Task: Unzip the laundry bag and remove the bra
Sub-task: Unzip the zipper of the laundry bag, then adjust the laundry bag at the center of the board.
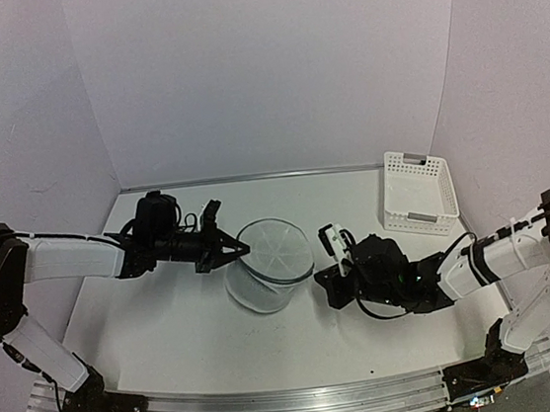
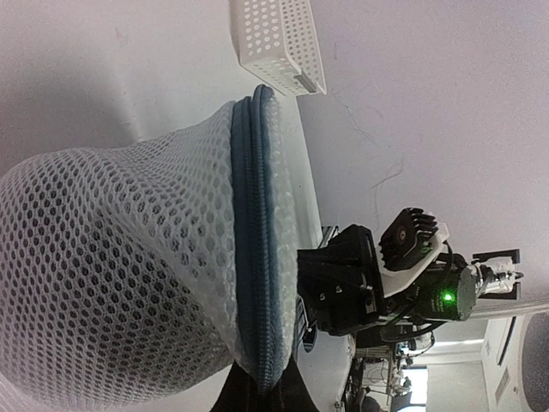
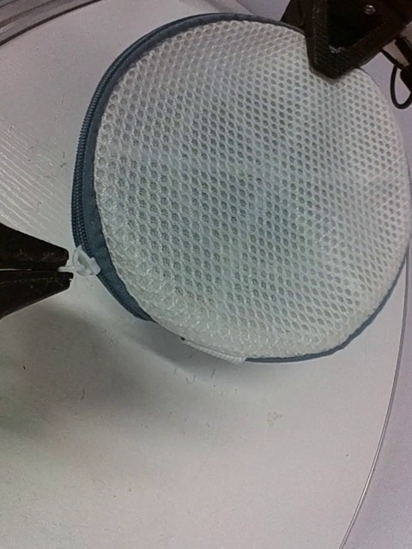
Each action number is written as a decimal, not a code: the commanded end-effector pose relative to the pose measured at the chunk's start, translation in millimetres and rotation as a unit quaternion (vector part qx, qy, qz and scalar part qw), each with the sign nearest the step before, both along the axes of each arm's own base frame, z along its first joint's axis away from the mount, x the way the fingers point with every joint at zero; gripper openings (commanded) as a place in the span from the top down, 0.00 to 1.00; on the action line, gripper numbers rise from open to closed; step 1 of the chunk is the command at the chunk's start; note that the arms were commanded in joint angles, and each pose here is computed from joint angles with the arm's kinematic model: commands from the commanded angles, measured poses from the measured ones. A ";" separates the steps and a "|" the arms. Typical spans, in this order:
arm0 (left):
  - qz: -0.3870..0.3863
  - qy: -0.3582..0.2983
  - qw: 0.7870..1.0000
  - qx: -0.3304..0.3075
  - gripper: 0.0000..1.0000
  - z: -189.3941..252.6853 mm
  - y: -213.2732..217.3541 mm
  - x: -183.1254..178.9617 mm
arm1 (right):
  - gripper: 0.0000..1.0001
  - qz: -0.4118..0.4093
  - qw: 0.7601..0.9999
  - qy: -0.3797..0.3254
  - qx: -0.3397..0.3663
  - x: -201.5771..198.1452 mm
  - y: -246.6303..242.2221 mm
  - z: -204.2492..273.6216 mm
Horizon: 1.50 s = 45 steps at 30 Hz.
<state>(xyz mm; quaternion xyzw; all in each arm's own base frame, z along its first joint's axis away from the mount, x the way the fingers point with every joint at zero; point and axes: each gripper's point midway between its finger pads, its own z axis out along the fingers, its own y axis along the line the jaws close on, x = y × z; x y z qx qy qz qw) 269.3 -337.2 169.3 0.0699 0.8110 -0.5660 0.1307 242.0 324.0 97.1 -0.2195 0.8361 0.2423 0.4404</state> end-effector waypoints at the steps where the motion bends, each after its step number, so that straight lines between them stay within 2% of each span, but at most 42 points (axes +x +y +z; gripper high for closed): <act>1: -0.032 -0.064 0.997 -0.040 1.00 44.4 -12.8 11.1 | 1.00 0.019 0.999 -0.029 0.020 -4.1 7.0 21.6; 6: -0.031 -0.067 0.997 -0.018 1.00 41.9 -15.7 28.8 | 1.00 0.046 0.997 -0.033 0.045 -19.4 24.8 29.9; 10: -0.025 -0.077 0.996 0.041 0.95 32.3 -17.8 49.4 | 1.00 0.062 0.996 -0.033 0.056 -26.5 41.1 35.4; 17: -0.020 -0.084 0.993 0.084 0.87 21.3 -18.9 70.7 | 1.00 0.069 0.995 -0.027 0.070 -23.9 68.2 46.0; 22: 0.018 -0.097 0.983 0.154 0.75 11.0 -2.9 88.4 | 1.00 0.069 0.994 -0.016 0.080 -15.9 92.2 48.2; 26: 0.060 -0.117 0.970 0.204 0.58 15.5 18.4 95.9 | 1.00 0.072 0.994 -0.008 0.082 -10.1 108.3 47.7; 31: 0.094 -0.128 0.964 0.213 0.39 33.2 37.7 86.2 | 1.00 0.084 0.993 -0.006 0.080 -8.7 122.7 48.9; 36: 0.109 -0.113 0.968 0.198 0.24 42.9 51.1 64.7 | 1.00 0.091 0.993 -0.006 0.080 -6.4 131.2 50.0; 45: 0.114 -0.052 0.977 0.171 0.18 27.2 62.3 30.3 | 1.00 0.100 0.992 -0.005 0.080 -6.7 137.2 49.4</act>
